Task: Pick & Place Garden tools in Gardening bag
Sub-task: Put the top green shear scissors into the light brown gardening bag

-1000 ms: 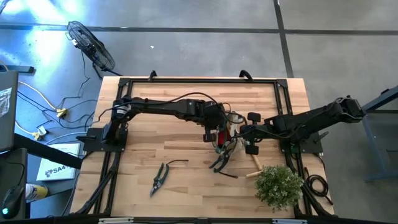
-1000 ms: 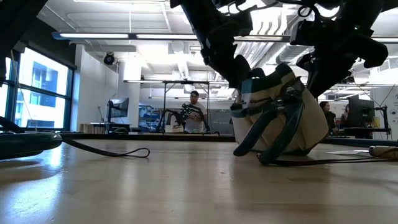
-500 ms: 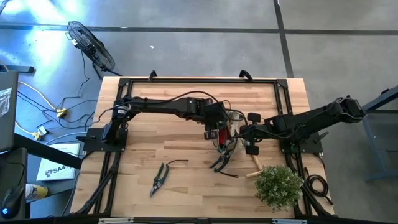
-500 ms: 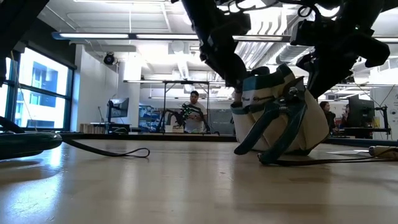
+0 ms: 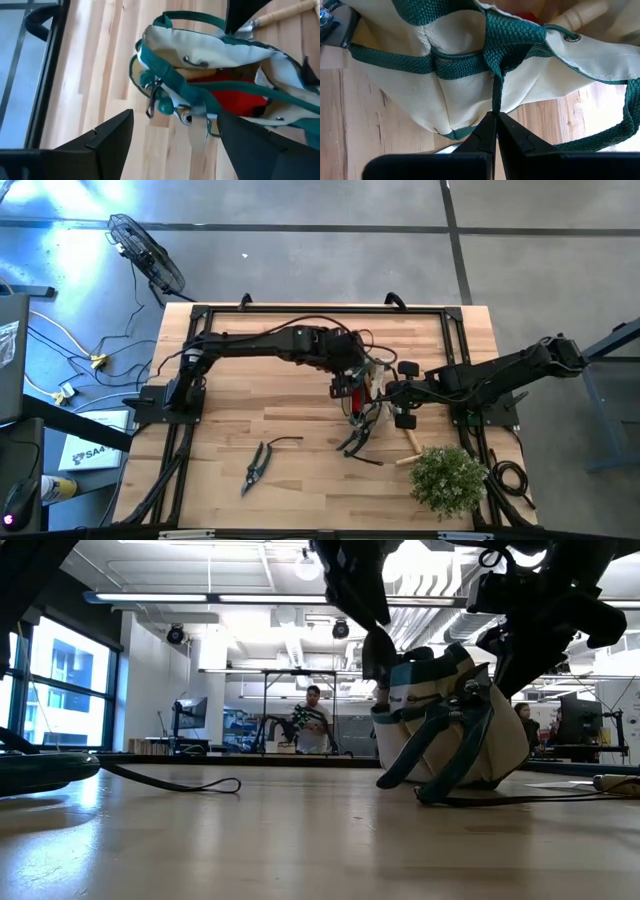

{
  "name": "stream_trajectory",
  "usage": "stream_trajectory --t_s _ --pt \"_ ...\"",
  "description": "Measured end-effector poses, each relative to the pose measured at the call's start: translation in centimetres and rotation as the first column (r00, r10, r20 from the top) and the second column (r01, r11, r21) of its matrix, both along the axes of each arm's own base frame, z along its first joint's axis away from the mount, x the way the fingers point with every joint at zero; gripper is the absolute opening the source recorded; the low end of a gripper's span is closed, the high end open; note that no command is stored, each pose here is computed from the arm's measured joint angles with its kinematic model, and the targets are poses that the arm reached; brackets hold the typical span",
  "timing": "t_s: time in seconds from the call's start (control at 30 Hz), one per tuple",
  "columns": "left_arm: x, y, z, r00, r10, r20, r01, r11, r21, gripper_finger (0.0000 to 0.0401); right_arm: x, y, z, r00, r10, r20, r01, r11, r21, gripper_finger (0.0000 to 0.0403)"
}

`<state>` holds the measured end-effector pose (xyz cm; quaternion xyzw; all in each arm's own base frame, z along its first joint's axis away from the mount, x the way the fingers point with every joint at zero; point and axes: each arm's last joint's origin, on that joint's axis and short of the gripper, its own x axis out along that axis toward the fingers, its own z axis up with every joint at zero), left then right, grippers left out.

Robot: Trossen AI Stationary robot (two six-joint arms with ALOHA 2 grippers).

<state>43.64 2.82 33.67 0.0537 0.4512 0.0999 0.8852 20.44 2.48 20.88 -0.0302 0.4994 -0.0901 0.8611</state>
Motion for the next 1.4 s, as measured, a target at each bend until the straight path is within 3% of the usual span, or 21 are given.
stream_trajectory --t_s 0.2,0.4,0.47,0.77,0.9,1.03,1.23,1.4 --pt "-1.4 -1.0 2.1 0.998 -0.012 -0.058 0.009 0.999 -0.037 0.0281 0.0 0.0 0.0 1.000 0.001 0.000 -0.001 1.000 0.001 0.0003" --pt "-2.9 -3.7 2.0 0.982 -0.035 -0.184 -0.014 0.966 -0.257 0.0281 0.0 0.0 0.0 1.000 0.002 0.000 -0.002 1.000 0.003 0.0003" --pt "-3.2 -5.2 1.8 0.975 -0.034 -0.219 -0.031 0.958 -0.286 0.0281 0.0 0.0 0.0 1.000 0.002 0.000 -0.002 1.000 0.003 0.0003" --pt "-3.5 -13.6 -1.2 0.978 -0.032 -0.204 -0.003 0.985 -0.172 0.0281 0.3 0.1 0.2 0.999 0.031 0.033 -0.031 0.999 -0.008 0.0003" --pt "-3.3 -15.3 -2.4 0.991 0.002 -0.137 -0.017 0.993 -0.113 0.0281 0.3 0.1 0.2 0.999 0.029 0.035 -0.029 1.000 0.004 0.0003" --pt "-2.9 -15.9 -4.2 0.993 0.095 -0.066 -0.099 0.994 -0.056 0.0281 0.3 0.1 0.2 0.999 0.034 0.033 -0.035 0.999 0.017 0.0003" --pt "-2.1 -15.9 -8.3 0.991 0.114 -0.069 -0.126 0.971 -0.202 0.0280 0.3 0.1 0.2 0.999 0.029 0.035 -0.030 0.999 0.023 0.0003" --pt "-2.1 -15.8 -8.8 0.983 0.165 -0.079 -0.180 0.947 -0.267 0.0280 0.4 0.1 0.2 0.999 0.028 0.036 -0.028 0.999 0.024 0.0003"
